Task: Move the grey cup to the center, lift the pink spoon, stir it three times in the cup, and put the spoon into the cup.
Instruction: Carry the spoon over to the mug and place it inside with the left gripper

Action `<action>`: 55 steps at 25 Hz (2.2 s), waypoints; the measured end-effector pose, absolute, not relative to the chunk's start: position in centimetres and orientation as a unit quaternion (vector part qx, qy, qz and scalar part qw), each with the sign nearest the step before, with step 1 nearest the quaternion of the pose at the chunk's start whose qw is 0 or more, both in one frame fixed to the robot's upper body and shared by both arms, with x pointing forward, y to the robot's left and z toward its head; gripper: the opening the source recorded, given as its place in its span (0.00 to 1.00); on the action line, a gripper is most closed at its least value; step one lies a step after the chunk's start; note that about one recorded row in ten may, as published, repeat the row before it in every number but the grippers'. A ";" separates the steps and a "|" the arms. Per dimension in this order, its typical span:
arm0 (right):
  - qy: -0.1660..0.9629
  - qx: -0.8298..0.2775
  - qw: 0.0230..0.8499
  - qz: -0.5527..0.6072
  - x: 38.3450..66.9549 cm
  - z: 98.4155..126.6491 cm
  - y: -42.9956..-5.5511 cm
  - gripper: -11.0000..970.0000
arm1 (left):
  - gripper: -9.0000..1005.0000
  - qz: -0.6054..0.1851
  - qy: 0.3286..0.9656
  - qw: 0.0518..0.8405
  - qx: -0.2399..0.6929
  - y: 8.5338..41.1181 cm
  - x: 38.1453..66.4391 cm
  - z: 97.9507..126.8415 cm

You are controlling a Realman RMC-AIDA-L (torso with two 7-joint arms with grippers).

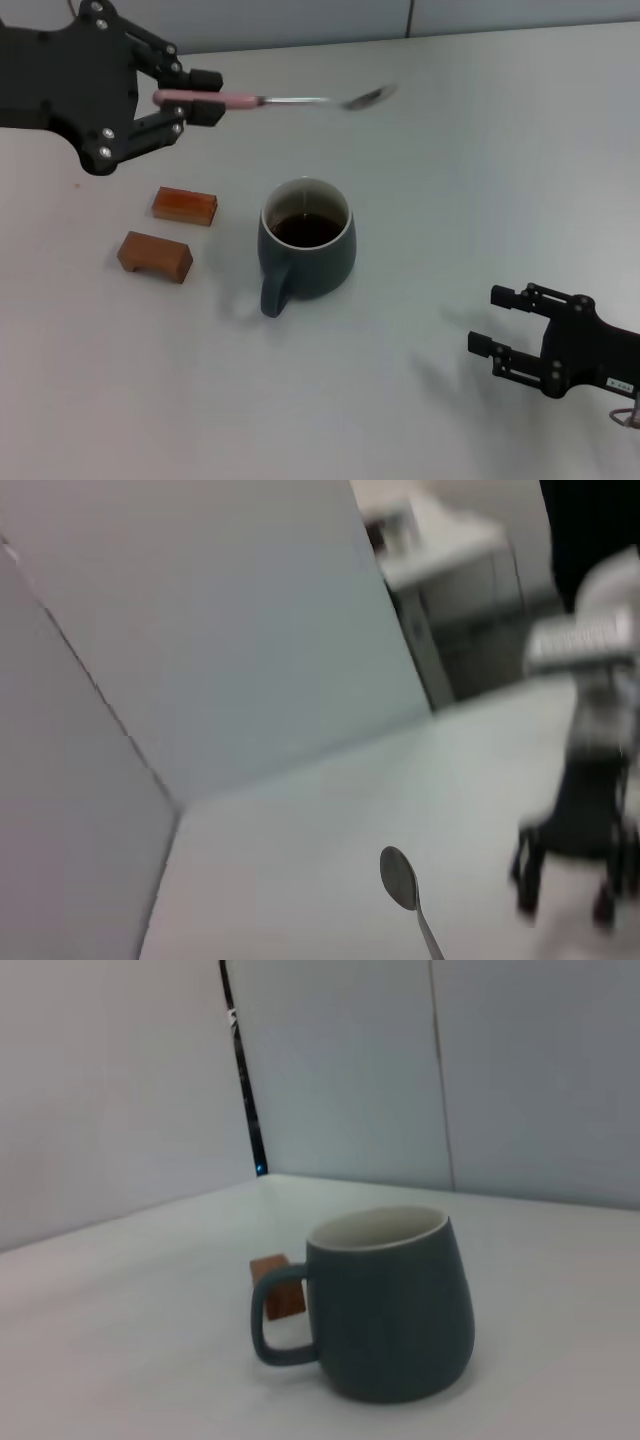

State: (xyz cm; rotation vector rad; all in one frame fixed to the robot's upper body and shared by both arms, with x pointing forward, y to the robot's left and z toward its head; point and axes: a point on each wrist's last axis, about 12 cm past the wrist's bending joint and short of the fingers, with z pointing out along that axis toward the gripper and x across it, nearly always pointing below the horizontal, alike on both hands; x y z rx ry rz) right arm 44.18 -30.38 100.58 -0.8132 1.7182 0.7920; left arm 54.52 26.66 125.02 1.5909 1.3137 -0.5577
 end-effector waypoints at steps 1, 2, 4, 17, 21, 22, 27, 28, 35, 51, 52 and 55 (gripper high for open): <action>0.714 -0.336 0.518 0.330 44.2 100.6 -30.3 0.71 | 0.14 -0.202 0.537 0.469 0.671 26.3 54.4 125.6; 0.713 -0.332 0.521 0.331 44.3 100.6 -30.3 0.71 | 0.14 -0.182 0.536 0.459 0.685 26.0 54.3 126.1; 0.713 -0.329 0.524 0.331 44.3 100.7 -30.2 0.71 | 0.14 -0.132 0.530 0.433 0.717 25.2 53.9 126.9; 0.716 -0.309 0.528 0.335 43.6 100.3 -30.2 0.71 | 0.14 0.045 0.479 0.298 0.825 19.3 53.0 126.8; 0.717 -0.308 0.528 0.334 43.4 100.3 -30.3 0.71 | 0.14 0.067 0.473 0.267 0.837 18.0 52.8 126.3; 0.718 -0.308 0.528 0.334 43.4 100.3 -30.3 0.71 | 0.14 0.072 0.472 0.260 0.839 17.7 52.8 126.2; 0.717 -0.308 0.528 0.334 43.5 100.3 -30.3 0.71 | 0.14 0.078 0.454 0.244 0.853 16.4 52.3 125.9; 0.717 -0.308 0.528 0.334 43.5 100.3 -30.3 0.71 | 0.14 0.080 0.454 0.243 0.854 16.3 52.3 125.9; 0.717 -0.311 0.526 0.336 43.4 100.3 -30.3 0.71 | 0.14 0.089 0.446 0.253 0.854 15.2 52.2 125.0; 0.715 -0.313 0.524 0.340 43.2 100.3 -30.2 0.71 | 0.14 0.092 0.446 0.224 0.862 13.9 53.5 122.9; 0.715 -0.314 0.523 0.341 43.2 100.3 -30.1 0.71 | 0.14 0.092 0.446 0.215 0.864 13.4 53.6 122.8; 0.716 -0.314 0.523 0.341 43.2 100.2 -30.2 0.71 | 0.14 0.095 0.446 0.205 0.866 13.2 53.7 122.6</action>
